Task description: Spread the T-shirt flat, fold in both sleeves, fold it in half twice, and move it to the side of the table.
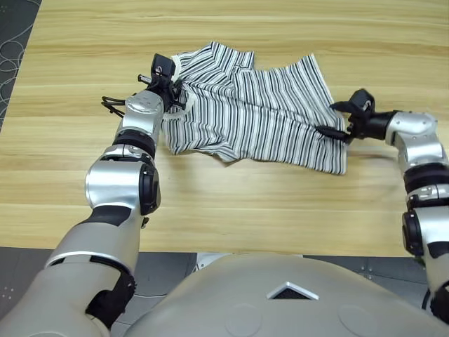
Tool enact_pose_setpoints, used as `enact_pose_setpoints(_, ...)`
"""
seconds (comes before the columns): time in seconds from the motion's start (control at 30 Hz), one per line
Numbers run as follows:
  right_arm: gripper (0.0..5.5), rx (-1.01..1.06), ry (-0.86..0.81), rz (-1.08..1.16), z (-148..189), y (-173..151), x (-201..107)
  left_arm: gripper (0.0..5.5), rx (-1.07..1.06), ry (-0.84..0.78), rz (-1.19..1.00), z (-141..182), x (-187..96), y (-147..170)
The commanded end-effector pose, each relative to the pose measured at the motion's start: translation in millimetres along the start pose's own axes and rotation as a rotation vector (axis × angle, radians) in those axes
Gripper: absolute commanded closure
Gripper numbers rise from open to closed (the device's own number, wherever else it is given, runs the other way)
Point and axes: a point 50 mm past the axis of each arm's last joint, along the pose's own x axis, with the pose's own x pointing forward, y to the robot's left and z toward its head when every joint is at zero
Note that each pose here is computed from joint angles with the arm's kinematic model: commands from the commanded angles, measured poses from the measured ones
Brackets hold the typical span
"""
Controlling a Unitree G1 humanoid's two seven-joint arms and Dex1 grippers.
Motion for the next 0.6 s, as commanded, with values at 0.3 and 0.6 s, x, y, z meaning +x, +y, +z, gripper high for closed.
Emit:
enact_pose_setpoints(0.3,1.72,0.284,-0.439,-0.107,70.9,-8.9,1.3,4.04,-0.022,-0.11,-0.024,29.4,-0.8,11.0)
enact_pose_setpoints(0.6,1.72,0.147,-0.1,-0.268,72.6,-3.8,67.9,4.04,-0.017,-0.126,-0.041,32.2,0.1,6.5)
